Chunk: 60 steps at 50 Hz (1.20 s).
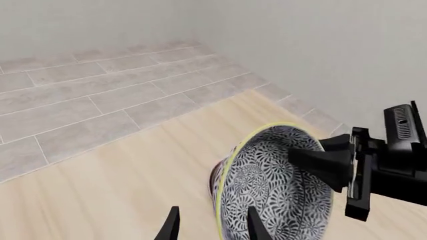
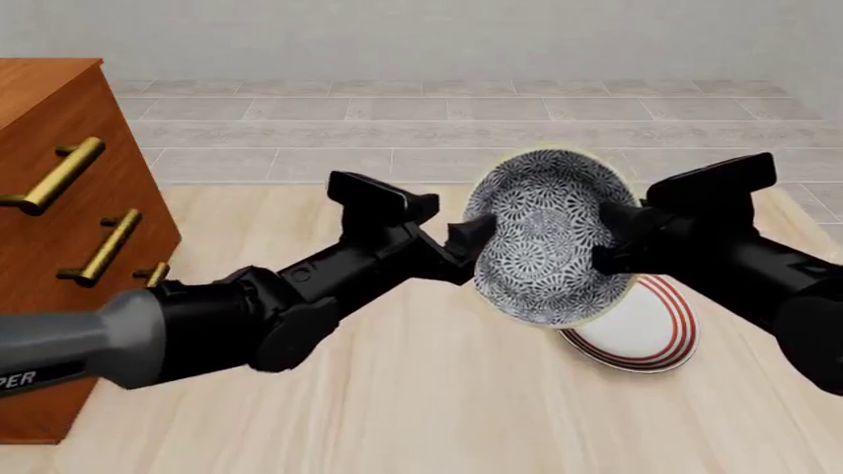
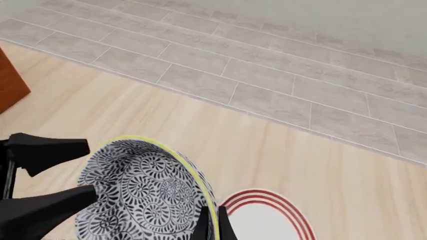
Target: Put the bowl on top of the cabinet.
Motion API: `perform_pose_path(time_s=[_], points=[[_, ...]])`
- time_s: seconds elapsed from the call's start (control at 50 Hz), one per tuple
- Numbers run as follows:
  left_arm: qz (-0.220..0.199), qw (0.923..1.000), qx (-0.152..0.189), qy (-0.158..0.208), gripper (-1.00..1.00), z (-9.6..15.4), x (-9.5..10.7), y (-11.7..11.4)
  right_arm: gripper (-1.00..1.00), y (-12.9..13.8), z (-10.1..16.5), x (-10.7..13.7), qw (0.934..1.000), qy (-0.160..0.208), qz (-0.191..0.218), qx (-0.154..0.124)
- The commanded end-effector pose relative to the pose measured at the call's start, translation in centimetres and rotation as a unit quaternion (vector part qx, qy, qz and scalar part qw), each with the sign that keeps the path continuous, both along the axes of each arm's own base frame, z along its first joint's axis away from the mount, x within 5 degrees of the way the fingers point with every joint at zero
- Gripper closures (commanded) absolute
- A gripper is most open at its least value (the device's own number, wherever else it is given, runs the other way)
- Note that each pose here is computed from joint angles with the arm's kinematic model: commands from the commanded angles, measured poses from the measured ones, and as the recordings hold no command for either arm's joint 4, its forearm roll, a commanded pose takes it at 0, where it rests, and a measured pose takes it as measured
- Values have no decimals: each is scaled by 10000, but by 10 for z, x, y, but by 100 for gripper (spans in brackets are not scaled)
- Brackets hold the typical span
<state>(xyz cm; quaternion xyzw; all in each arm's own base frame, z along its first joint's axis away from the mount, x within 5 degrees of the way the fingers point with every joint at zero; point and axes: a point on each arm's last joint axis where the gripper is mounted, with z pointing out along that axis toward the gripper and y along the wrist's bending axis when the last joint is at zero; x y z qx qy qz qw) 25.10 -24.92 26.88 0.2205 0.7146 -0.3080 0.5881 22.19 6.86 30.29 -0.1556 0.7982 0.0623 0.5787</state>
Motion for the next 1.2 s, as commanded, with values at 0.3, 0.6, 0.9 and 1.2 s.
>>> perform_pose_path(time_s=[0.3,0.6,0.9,1.2], points=[[-42,9992,219,340,-100,-34,24,-30,100,2,2,-2,9999,21,8,170],[-32,9984,340,456,-100,-49,34,-40,100,3,3,-4,9998,13,21,176],[-126,9981,342,496,100,-54,29,-46,100,3,4,-6,9998,8,38,176],[-145,9983,326,459,100,-50,26,-45,100,4,3,-6,9998,18,60,165]])
